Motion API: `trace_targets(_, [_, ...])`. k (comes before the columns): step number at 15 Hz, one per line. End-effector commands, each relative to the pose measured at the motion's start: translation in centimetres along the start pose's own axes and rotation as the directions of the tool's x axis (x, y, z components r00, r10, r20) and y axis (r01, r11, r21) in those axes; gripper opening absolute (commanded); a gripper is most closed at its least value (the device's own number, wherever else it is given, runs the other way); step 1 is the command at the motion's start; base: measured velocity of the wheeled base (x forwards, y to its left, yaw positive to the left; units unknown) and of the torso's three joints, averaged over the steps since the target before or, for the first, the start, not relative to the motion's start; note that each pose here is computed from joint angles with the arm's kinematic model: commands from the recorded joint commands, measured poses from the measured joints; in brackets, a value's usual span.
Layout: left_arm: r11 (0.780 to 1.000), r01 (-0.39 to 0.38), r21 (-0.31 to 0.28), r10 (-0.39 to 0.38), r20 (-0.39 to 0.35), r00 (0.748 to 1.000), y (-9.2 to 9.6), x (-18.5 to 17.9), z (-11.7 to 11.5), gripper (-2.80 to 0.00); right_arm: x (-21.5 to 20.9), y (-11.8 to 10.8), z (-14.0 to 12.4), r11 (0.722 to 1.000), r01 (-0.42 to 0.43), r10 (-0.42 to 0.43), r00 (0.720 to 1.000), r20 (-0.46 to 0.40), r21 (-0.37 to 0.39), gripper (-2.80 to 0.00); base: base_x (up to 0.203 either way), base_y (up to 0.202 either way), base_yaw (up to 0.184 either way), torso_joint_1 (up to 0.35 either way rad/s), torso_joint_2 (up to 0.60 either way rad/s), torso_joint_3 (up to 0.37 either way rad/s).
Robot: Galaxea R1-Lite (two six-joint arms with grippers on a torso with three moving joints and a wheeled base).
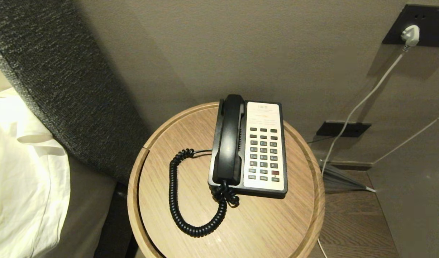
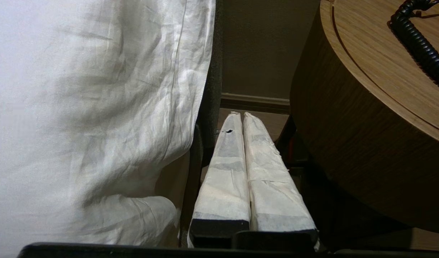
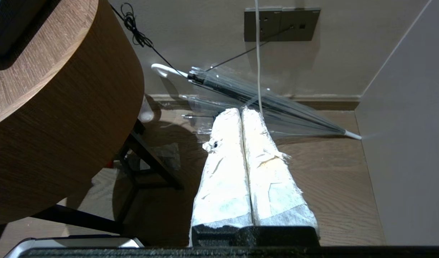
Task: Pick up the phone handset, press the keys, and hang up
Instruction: Pick up the desk phone handset
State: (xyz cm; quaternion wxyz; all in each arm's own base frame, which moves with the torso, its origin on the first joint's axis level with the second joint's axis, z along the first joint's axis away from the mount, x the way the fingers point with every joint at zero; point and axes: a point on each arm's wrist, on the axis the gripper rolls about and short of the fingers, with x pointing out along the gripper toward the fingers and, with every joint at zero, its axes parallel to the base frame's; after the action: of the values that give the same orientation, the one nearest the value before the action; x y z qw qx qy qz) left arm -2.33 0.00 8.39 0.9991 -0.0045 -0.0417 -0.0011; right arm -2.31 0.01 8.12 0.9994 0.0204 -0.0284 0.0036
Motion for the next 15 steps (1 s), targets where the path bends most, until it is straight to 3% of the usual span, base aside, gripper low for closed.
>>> trace_targets(1, [1.0,-0.001,0.0,0.001,-0.036,0.999,0.0,0.2,-1.0,-2.8,0.1,0.0,-0.6,1.0,0.001,-0.001,1.0,-0.022,0.001,-2.8,0.0,0.0,0.0,0.0,0.0,0.0])
trace_targets(6, [1.0,-0.001,0.014,0.001,-0.038,0.999,0.0,0.2,-1.0,-2.8,0.1,0.0,-0.6,1.0,-0.001,0.001,1.0,-0.023,0.001,-2.8,0.0,0.0,0.0,0.0,0.0,0.0])
trace_targets(8, [1.0,0.01,0.016,-0.01,0.017,1.0,0.0,-0.2,0.7,-2.8,0.1,0.0,-0.6,1.0,0.001,-0.001,1.0,-0.022,0.001,-2.8,0.0,0.0,0.0,0.0,0.0,0.0])
trace_targets(10, [0.997,0.079,0.02,-0.081,0.082,0.993,-0.2,-0.8,6.0,-2.8,0.1,0.0,-0.6,1.0,0.001,-0.001,1.0,-0.022,0.001,-2.8,0.0,0.0,0.0,0.0,0.0,0.0])
trace_targets(11, [0.991,0.132,0.016,-0.133,0.061,0.989,-0.4,-0.6,8.9,-2.8,0.1,0.0,-0.6,1.0,0.0,0.0,1.0,-0.022,0.001,-2.8,0.0,0.0,0.0,0.0,0.0,0.0])
trace_targets(13, [0.975,0.222,-0.013,-0.222,-0.03,0.975,-0.6,2.1,15.4,-2.8,0.1,0.0,-0.6,1.0,-0.001,0.001,1.0,-0.022,0.001,-2.8,0.0,0.0,0.0,0.0,0.0,0.0])
trace_targets(15, [0.951,0.302,-0.065,-0.309,-0.169,0.936,-0.9,7.2,19.3,-2.8,0.1,0.0,-0.6,1.0,0.0,0.0,1.0,-0.022,0.001,-2.8,0.0,0.0,0.0,0.0,0.0,0.0])
